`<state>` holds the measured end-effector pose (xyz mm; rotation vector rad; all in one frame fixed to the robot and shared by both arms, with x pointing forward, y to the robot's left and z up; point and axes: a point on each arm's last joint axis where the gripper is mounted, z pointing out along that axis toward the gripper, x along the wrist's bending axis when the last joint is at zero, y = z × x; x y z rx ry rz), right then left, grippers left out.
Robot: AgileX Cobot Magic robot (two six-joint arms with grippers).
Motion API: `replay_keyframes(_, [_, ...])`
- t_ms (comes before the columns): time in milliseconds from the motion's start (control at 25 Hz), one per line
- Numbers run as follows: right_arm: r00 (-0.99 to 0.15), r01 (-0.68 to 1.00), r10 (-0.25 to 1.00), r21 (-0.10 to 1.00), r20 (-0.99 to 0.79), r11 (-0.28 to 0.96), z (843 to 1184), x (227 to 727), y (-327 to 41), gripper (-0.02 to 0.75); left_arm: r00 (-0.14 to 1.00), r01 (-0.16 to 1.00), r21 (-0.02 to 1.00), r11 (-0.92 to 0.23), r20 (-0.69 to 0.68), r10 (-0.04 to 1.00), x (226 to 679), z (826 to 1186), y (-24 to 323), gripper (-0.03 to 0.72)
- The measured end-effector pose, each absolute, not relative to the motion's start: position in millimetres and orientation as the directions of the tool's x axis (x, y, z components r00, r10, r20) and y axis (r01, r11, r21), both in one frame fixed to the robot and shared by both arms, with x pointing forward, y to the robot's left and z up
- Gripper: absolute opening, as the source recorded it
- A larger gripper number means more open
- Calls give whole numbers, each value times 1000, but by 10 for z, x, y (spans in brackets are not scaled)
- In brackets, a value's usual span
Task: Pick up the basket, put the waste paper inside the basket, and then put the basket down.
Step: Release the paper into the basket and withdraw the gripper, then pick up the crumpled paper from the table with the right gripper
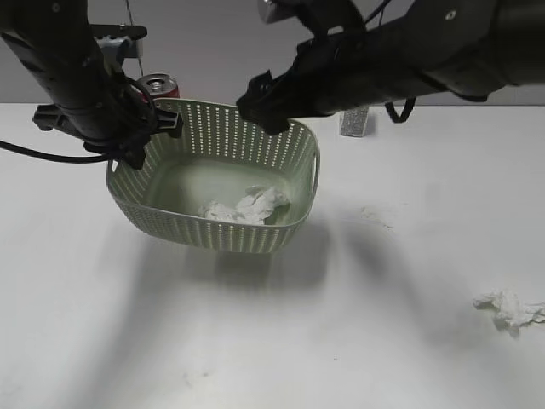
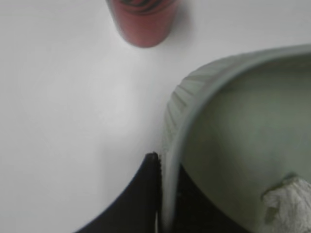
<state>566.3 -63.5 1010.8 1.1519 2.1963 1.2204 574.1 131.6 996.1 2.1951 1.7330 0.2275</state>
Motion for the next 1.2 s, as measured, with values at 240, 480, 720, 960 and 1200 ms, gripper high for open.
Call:
replay_keyframes(240, [-491,501,866,844,98,189,10515,5804,-1266,648,245,913,355,-202,-81,966,5741,9961,1316,0])
replay_keyframes(480, [-360,852,923,451,137,265,10228,5689,-2240,570,246,912,357,-202,-81,966,5742,9961,1315,0])
replay_keyframes(720, [-235,964,968,146,82,222,9680,5298,-2652,544,244,907,375,-194,-92,965,5757,9969,1303,0])
replay_keyframes(960, [-142,982,987,134,76,131,9167,4933,-2701,540,245,905,379,-193,-93,965,5760,9970,1301,0])
replay_keyframes(1200, [-110,956,993,279,37,96,8915,4809,-2748,540,245,905,378,-193,-93,965,5759,9970,1302,0])
